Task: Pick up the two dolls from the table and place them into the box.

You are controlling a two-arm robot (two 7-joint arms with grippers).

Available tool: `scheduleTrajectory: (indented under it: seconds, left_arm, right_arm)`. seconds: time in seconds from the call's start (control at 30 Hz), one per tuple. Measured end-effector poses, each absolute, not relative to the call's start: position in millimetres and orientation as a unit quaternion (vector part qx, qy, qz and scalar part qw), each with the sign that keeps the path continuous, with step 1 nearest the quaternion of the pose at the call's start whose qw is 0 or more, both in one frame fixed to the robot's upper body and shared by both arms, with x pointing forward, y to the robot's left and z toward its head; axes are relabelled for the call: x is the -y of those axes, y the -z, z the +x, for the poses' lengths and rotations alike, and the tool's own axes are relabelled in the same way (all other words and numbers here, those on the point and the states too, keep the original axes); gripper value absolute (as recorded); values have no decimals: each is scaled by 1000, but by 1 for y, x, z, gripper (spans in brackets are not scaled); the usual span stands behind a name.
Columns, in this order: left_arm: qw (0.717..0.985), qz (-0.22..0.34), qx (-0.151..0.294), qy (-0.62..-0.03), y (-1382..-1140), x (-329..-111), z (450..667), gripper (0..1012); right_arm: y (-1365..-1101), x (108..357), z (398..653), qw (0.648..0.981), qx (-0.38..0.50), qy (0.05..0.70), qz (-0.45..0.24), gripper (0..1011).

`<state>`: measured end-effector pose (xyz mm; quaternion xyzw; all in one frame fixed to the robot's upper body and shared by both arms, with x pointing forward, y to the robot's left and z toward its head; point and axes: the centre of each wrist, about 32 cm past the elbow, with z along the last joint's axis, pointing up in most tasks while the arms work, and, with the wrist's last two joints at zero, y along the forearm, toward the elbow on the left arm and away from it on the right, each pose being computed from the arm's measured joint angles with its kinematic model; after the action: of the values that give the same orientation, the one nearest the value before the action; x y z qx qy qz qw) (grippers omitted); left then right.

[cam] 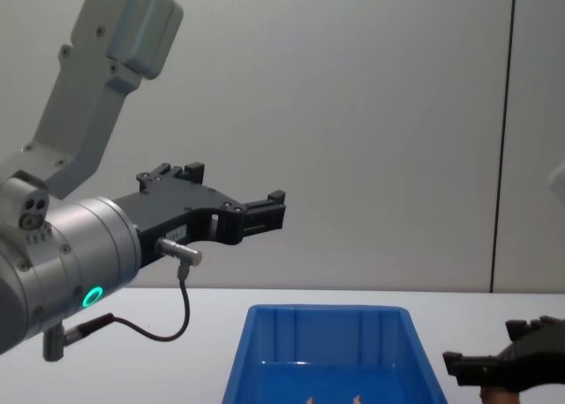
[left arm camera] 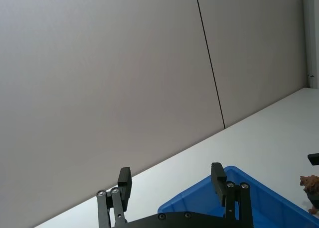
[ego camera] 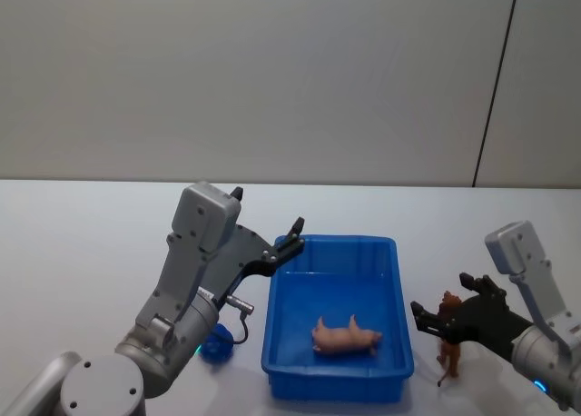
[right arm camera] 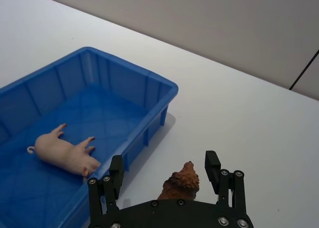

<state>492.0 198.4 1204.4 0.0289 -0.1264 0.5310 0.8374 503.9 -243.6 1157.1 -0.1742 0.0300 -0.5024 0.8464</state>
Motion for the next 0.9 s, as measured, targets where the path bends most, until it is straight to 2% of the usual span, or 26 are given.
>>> scheduleTrajectory:
  seconds: [0.67, 0.87, 0.9]
  left_arm:
    - [837, 29, 126, -531, -1204, -198, 492, 1004]
    - [837, 29, 126, -531, -1204, -198, 492, 1004]
    - [837, 29, 126, -531, -1204, -198, 492, 1003]
  right_arm:
    - [-1144, 243, 513, 830, -71, 515, -202, 1001]
    - [-1142, 243, 516, 826, -86, 519, -205, 901]
    - [-1142, 243, 516, 825, -89, 520, -205, 855]
